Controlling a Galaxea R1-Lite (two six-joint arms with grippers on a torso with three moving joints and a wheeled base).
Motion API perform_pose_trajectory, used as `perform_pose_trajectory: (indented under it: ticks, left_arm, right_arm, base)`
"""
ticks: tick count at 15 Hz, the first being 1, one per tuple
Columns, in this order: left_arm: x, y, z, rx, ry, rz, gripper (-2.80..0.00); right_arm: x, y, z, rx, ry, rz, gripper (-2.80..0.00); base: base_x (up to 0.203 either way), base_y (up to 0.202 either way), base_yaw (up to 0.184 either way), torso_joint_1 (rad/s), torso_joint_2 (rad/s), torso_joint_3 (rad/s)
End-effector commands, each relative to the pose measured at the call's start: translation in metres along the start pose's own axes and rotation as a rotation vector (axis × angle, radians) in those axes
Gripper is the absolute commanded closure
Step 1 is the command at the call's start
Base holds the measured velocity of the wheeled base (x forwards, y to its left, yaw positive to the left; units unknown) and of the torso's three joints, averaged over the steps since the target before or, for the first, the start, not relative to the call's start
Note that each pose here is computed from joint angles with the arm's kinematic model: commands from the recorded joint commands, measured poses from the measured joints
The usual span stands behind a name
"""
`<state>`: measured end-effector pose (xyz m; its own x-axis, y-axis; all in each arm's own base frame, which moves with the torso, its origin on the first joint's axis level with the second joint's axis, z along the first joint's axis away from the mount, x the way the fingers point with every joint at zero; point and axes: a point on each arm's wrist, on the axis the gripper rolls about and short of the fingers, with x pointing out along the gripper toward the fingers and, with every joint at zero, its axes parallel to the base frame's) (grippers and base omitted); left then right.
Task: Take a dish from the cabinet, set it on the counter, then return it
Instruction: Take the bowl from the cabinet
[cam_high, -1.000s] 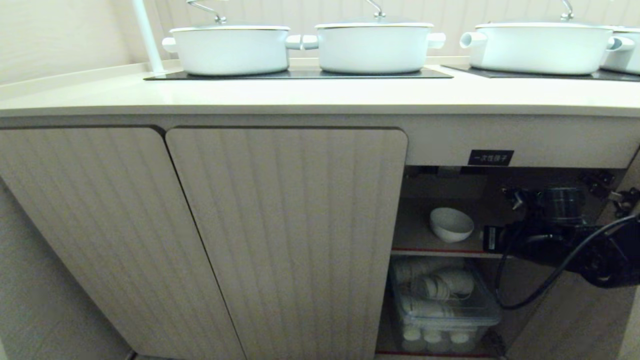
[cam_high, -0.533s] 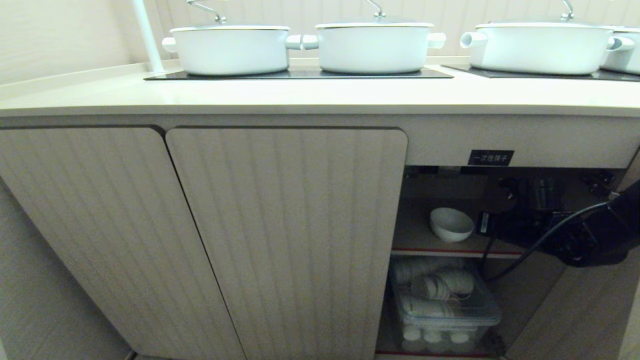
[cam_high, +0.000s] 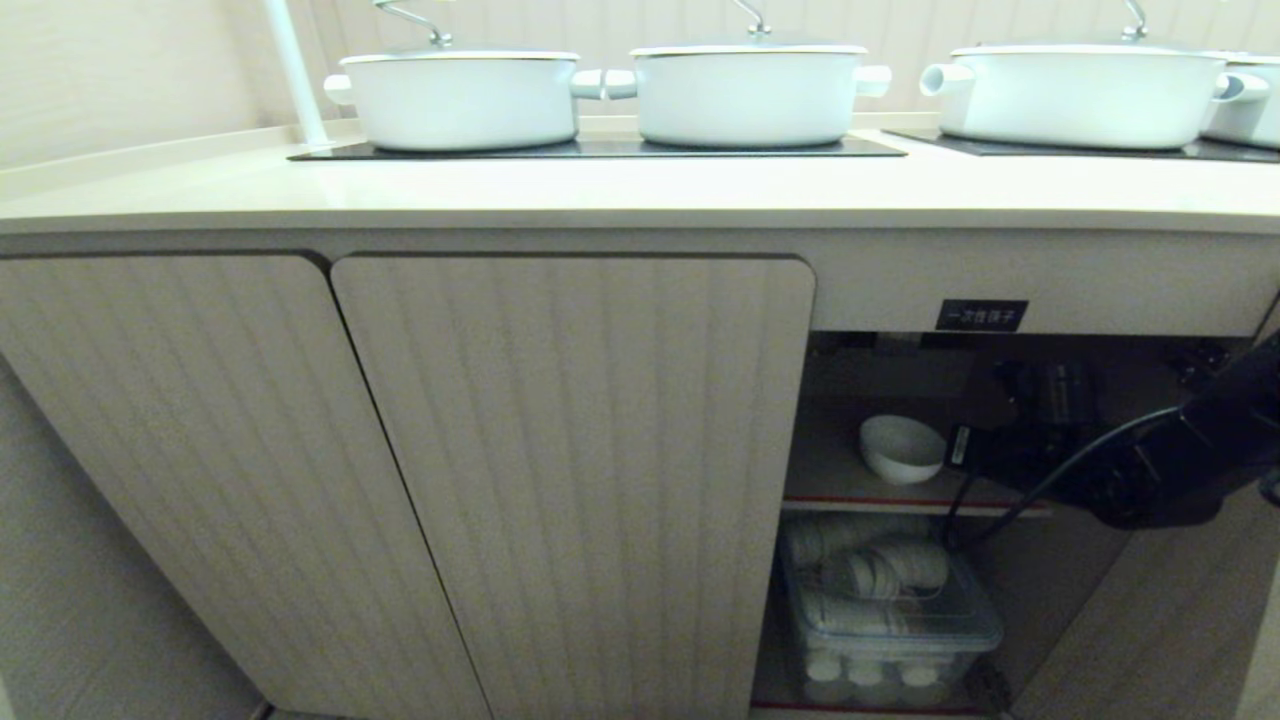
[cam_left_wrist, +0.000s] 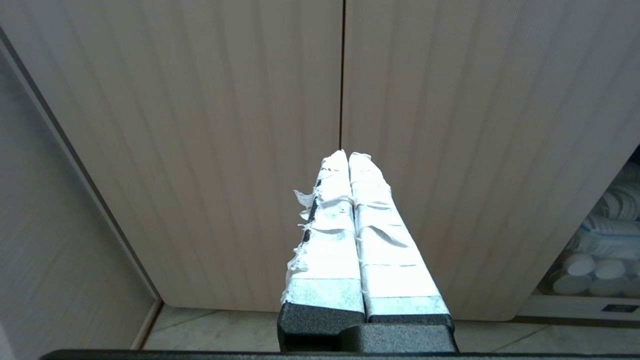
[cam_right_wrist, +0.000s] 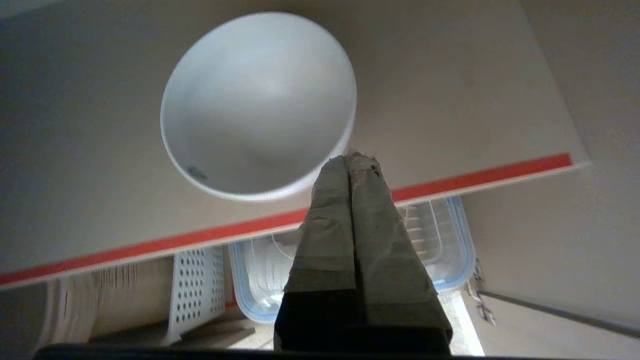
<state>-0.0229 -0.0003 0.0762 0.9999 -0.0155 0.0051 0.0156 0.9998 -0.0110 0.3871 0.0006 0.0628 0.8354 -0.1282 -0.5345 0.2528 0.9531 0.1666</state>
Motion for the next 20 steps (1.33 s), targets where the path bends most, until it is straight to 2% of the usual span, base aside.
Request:
perform_pose_trajectory:
  ticks: [1, 11, 12, 20]
  left_arm:
    - [0.0000, 0.0000, 0.0001, -0.001, -0.001, 0.000, 0.00]
    - [0.0001, 0.0000, -0.0003, -0.001, 0.000, 0.000, 0.00]
    - [0.0000, 0.0000, 0.0001, -0.001, -0.001, 0.001, 0.00]
    - [0.0000, 0.0000, 0.0001, -0.001, -0.001, 0.000, 0.00]
  right_arm:
    - [0.0067, 0.0011, 0.0005, 0.007, -0.006, 0.000, 0.00]
    - [0.0130, 0.0044, 0.0035, 0.011, -0.013, -0.010, 0.00]
    - [0.0127, 0.0066, 0.0022, 0.007, -0.013, -0.017, -2.80]
    - [0.0117, 0.0100, 0.0039, 0.004, -0.031, -0.023, -2.80]
  base:
    - [0.000, 0.000, 0.000, 0.000, 0.00, 0.000]
    - [0.000, 0.000, 0.000, 0.000, 0.00, 0.000]
    - [0.000, 0.000, 0.000, 0.000, 0.00, 0.000]
    - [0.000, 0.000, 0.000, 0.000, 0.00, 0.000]
